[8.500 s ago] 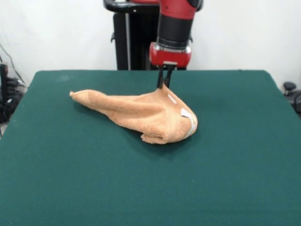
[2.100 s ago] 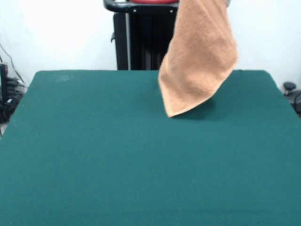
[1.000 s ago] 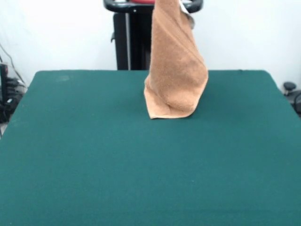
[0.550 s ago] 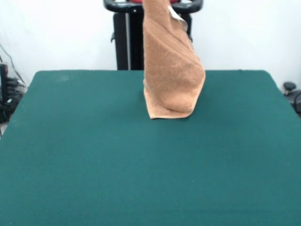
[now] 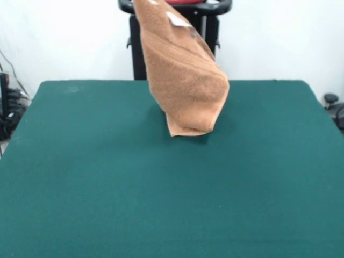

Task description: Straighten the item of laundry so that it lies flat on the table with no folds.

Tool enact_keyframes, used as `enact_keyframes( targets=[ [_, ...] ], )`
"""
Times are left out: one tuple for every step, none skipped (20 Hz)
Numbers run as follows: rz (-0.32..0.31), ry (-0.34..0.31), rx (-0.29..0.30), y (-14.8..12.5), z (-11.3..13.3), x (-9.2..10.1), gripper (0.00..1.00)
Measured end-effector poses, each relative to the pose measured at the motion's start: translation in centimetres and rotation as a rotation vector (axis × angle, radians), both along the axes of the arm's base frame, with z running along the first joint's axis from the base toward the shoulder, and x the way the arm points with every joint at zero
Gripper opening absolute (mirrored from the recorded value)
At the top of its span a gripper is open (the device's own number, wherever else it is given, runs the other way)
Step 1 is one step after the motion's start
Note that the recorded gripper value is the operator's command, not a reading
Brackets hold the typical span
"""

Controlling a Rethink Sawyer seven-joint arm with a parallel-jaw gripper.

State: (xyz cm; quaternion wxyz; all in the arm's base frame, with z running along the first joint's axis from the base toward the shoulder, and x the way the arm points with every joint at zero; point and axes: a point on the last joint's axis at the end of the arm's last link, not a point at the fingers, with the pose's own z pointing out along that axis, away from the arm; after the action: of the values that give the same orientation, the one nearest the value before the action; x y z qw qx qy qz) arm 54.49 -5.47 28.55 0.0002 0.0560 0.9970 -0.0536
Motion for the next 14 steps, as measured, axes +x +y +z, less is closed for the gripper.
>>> enact_keyframes(
  targets=[
    [0.0,0.001,0.001,-0.1,-0.1,0.1,0.0],
    [0.0,0.005,0.003,-0.5,-0.5,0.5,0.0],
    [0.001,0.008,0.005,-0.9,-1.0,0.9,0.0],
    [0.007,0.013,0.007,-1.8,-2.0,1.7,0.0],
    [0.011,0.014,0.007,-2.1,-2.5,2.0,0.0],
    [0.014,0.015,0.007,-2.3,-2.7,2.1,0.0],
    [0.022,0.017,0.008,-2.9,-3.6,2.7,0.0],
    [0.025,0.017,0.009,-3.1,-4.0,2.9,0.0],
    [0.029,0.017,0.009,-3.3,-4.3,3.1,0.0],
    [0.039,0.018,0.012,-3.9,-5.3,3.6,0.0],
    [0.043,0.018,0.014,-4.2,-5.8,3.9,0.0],
    [0.045,0.018,0.015,-4.3,-5.9,4.0,0.0],
    [0.051,0.018,0.02,-4.7,-6.6,4.3,0.0],
    [0.054,0.017,0.021,-5.0,-6.9,4.5,0.0]
  ],
)
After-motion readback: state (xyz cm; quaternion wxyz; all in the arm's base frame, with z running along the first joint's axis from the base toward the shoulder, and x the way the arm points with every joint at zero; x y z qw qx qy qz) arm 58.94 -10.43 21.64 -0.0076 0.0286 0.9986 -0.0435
